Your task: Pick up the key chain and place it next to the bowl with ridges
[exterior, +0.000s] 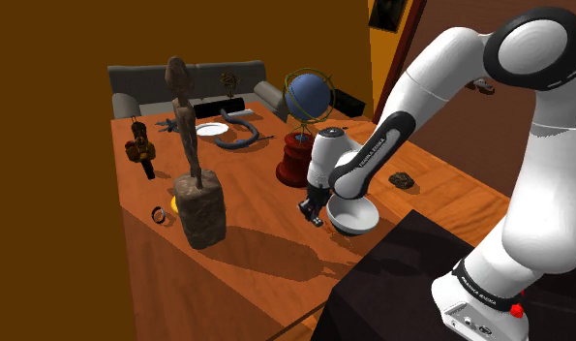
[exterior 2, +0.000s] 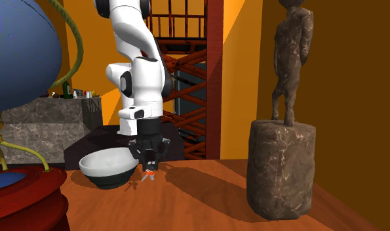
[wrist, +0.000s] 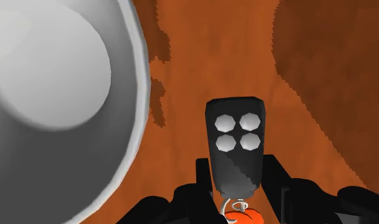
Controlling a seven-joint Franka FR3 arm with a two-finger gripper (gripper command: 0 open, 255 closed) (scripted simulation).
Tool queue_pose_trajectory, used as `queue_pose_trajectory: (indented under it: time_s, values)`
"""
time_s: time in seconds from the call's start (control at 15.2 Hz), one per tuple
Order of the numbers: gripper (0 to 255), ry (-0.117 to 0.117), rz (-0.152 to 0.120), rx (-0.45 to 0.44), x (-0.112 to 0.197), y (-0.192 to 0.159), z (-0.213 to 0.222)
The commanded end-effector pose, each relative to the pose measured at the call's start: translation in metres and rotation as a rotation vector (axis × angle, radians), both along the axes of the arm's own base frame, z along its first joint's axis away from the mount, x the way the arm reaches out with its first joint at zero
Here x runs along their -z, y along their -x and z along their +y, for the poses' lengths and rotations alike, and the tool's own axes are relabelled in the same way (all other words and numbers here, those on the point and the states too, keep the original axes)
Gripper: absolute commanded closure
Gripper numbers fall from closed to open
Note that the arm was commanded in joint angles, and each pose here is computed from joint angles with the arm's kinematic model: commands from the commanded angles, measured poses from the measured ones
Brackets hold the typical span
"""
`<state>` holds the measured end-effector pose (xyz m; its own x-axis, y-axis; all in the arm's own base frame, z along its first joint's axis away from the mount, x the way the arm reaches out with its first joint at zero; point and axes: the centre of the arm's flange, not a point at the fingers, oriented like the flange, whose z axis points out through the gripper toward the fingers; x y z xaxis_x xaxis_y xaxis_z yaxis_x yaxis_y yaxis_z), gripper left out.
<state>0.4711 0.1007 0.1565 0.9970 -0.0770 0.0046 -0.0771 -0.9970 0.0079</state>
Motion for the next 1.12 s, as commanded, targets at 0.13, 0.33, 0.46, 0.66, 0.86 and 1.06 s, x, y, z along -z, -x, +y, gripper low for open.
queue_pose_trajectory:
  time_s: [0.13, 0.33, 0.46, 0.66, 0.86, 1.06]
  values:
    - [255, 0.0, 0.0, 0.0, 0.021, 0.0, 0.0]
    - [255, 0.0, 0.0, 0.0, 0.037, 0.0, 0.0]
    - [255, 0.0, 0.0, 0.0, 0.047, 0.0, 0.0]
    - [255, 0.0, 0.0, 0.0, 0.054, 0.0, 0.0]
    - [255, 0.0, 0.0, 0.0, 0.054, 0.0, 0.0]
    - [0, 0.0, 0.0, 0.0, 0.055, -0.001, 0.0]
